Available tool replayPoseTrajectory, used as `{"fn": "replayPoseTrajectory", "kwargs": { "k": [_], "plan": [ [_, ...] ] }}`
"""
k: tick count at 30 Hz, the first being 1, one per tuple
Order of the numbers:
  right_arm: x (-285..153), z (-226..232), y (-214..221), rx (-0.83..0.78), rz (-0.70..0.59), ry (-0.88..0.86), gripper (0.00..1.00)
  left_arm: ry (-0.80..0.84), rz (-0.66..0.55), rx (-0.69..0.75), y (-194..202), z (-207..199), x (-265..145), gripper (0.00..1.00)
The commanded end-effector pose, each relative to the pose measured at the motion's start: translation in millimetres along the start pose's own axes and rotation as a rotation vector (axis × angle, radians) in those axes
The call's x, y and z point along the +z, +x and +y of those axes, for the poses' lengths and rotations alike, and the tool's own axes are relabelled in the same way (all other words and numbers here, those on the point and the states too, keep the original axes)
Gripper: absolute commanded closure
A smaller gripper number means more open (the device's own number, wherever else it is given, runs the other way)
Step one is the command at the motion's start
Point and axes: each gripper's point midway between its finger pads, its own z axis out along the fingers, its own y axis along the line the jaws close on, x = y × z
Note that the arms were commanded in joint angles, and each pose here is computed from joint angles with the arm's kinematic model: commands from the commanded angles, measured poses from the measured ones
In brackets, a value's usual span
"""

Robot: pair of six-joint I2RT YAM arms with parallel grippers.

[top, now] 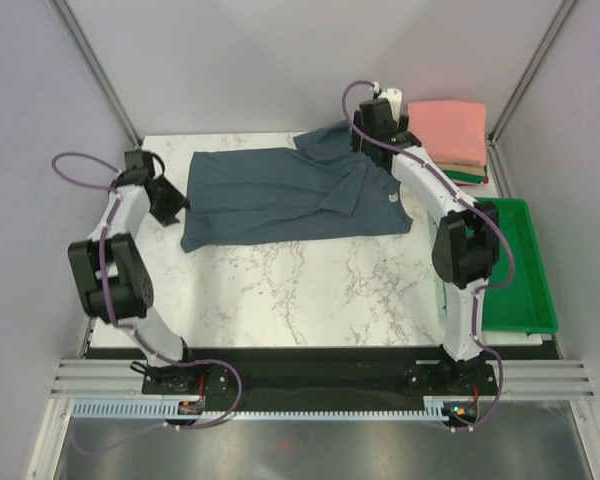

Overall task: Fold and stack the t-shirts
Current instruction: Fold the tshirt

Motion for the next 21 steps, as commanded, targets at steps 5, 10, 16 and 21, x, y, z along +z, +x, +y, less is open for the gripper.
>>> {"fn": "replayPoseTrajectory", "kwargs": {
  "k": [5,10,16,21],
  "plan": [
    [-95.3,15.7,73.8,0.231,0.152,-0.367,0.13,0.086,-0.086,-0.136,72.4,36.9,-32.7,0.48],
    [-109.3,-21.2,158.0,0.233,0.286,-0.302,0.15,0.096,-0.141,-0.193,93.1,57.8,-27.2,0.48],
    [-85.9,-65.1,202.6,0.310,0.370,-0.252,0.29,0.075,-0.127,-0.219,95.5,65.7,-8.9,0.50],
    [-70.1,-84.0,207.9,0.336,0.371,-0.207,0.30,0.067,-0.119,-0.197,87.4,64.5,6.9,0.50]
  ]
}}
